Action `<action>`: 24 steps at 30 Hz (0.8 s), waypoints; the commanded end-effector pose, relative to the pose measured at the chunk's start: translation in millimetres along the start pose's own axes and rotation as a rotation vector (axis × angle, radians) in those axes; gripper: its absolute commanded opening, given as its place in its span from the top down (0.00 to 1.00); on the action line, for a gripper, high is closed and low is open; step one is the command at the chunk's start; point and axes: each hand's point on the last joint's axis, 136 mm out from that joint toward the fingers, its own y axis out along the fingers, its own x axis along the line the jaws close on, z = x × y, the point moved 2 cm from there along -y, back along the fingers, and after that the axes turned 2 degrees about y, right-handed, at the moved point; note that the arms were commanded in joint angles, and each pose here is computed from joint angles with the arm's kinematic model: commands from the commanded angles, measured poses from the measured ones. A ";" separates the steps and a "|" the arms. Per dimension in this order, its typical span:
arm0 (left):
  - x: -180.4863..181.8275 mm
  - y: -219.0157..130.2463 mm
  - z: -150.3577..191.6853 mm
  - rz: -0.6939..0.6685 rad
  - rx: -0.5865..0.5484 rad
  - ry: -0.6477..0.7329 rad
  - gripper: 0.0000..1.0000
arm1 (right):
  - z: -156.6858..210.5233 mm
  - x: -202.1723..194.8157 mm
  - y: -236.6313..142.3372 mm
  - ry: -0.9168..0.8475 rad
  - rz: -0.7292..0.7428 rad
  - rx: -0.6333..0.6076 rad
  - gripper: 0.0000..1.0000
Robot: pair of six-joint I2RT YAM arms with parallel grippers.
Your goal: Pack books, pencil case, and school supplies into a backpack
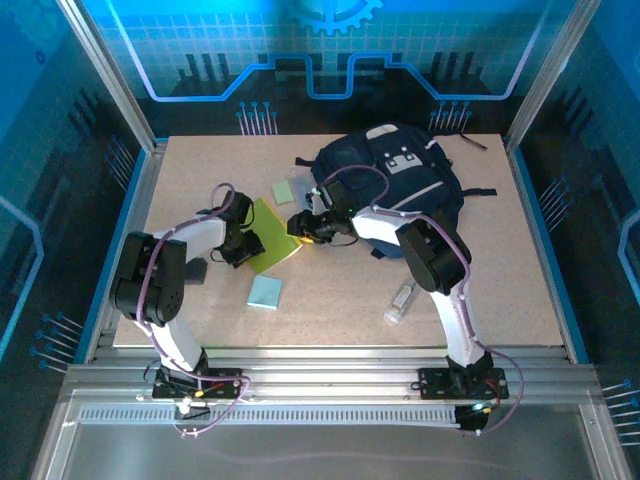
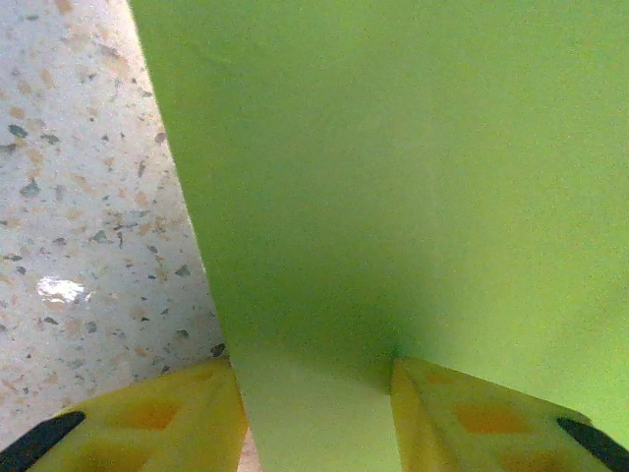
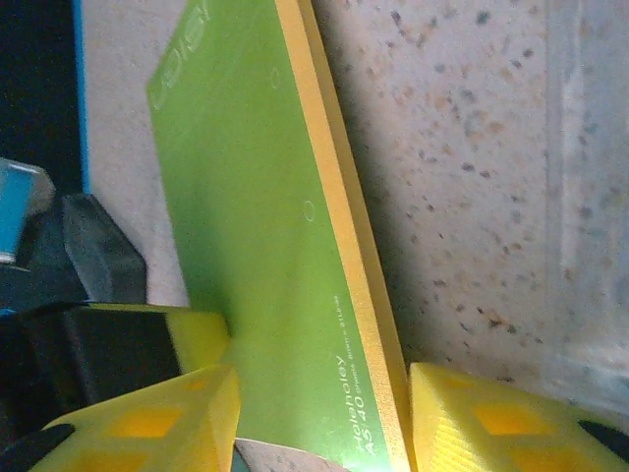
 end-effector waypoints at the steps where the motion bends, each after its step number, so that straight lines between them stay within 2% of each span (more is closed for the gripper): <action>1: -9.6 31.7 27.8 0.057 0.119 0.008 0.57 | 24.2 58.5 0.4 -0.057 -0.222 0.098 0.51; 9: -12.1 32.0 25.6 0.062 0.114 0.005 0.56 | 38.0 49.9 3.4 -0.075 -0.159 0.116 0.57; 13: -12.4 31.0 25.4 0.065 0.109 0.004 0.56 | 47.6 36.2 13.5 -0.091 -0.064 0.122 0.58; 20: -12.3 30.2 26.0 0.068 0.105 -0.001 0.56 | 46.3 28.3 27.3 -0.116 -0.008 0.117 0.64; 24: -12.3 30.8 26.2 0.072 0.103 -0.008 0.55 | 52.4 21.8 34.0 -0.172 0.077 0.146 0.67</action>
